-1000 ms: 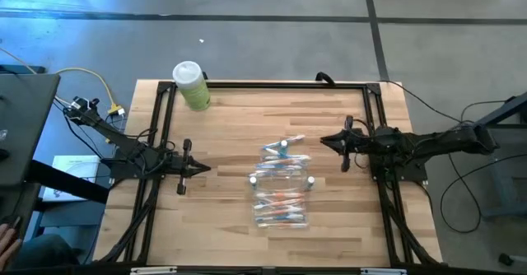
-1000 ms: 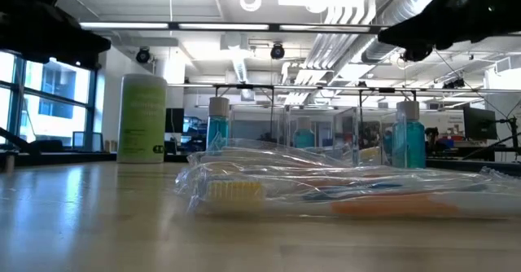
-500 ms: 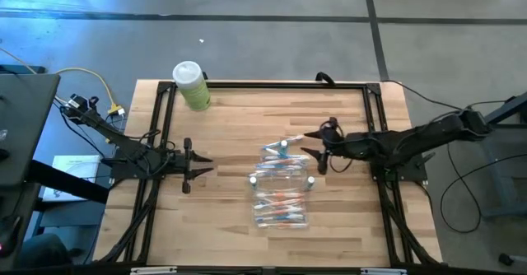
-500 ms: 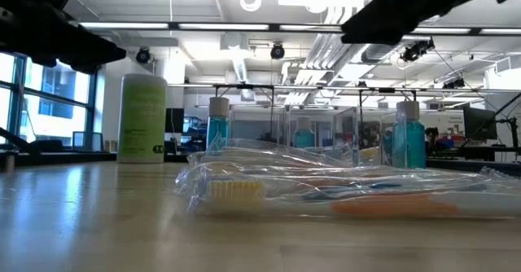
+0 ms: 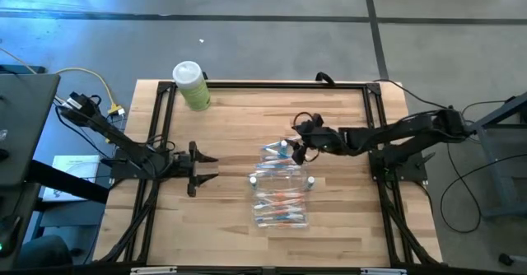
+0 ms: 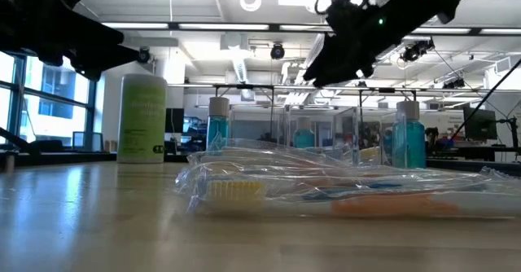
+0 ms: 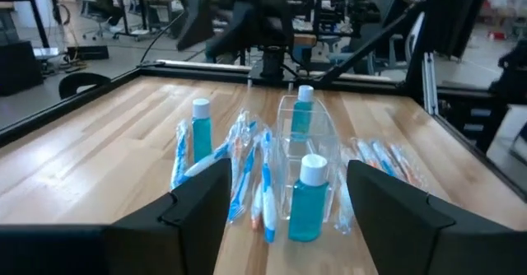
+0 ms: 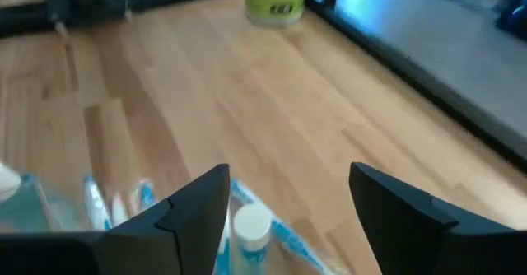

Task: Pick & Place toothbrushing station
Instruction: Put the mouthwash into the transparent organizer

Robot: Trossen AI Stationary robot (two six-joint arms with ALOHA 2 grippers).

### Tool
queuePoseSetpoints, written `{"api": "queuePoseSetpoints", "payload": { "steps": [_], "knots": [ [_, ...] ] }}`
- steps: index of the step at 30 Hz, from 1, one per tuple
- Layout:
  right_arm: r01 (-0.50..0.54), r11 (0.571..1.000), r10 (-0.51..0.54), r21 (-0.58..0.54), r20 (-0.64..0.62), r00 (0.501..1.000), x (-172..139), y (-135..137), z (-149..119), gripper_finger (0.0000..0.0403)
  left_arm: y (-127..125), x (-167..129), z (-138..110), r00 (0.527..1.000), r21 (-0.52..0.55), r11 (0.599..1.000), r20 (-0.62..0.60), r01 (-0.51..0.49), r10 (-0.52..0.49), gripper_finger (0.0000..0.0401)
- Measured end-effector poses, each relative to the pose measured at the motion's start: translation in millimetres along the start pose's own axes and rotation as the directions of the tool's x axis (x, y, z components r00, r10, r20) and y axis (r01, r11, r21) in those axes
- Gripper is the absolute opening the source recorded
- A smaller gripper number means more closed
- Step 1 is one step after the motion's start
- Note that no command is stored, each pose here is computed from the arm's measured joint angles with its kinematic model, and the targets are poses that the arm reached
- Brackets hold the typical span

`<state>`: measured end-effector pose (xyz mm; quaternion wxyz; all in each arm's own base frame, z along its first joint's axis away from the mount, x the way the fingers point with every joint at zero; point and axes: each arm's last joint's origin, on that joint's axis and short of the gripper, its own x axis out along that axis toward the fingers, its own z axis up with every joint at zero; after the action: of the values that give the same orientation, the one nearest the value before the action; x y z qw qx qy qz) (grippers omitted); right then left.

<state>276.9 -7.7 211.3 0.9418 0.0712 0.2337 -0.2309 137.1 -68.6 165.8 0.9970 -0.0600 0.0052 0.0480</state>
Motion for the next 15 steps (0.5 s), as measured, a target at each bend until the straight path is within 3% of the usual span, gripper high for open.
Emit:
{"api": "queuePoseSetpoints", "payload": {
  "steps": [6, 15],
  "knots": [
    [-0.011, 0.999, 0.009, -0.03, -0.068, 0.998, 20.5, 4.6, -16.2, 0.0244, -4.2, 6.9, -6.5, 1.0, -0.116, 0.993, 0.007, -0.017, 0.018, 0.0237],
    [-0.016, 0.999, 0.014, -0.033, -0.067, 0.998, 34.3, 8.6, -24.3, 0.0244, -8.1, 14.0, -15.4, 0.999, -0.133, 0.99, 0.017, -0.037, 0.04, 0.0237]
  ]
}}
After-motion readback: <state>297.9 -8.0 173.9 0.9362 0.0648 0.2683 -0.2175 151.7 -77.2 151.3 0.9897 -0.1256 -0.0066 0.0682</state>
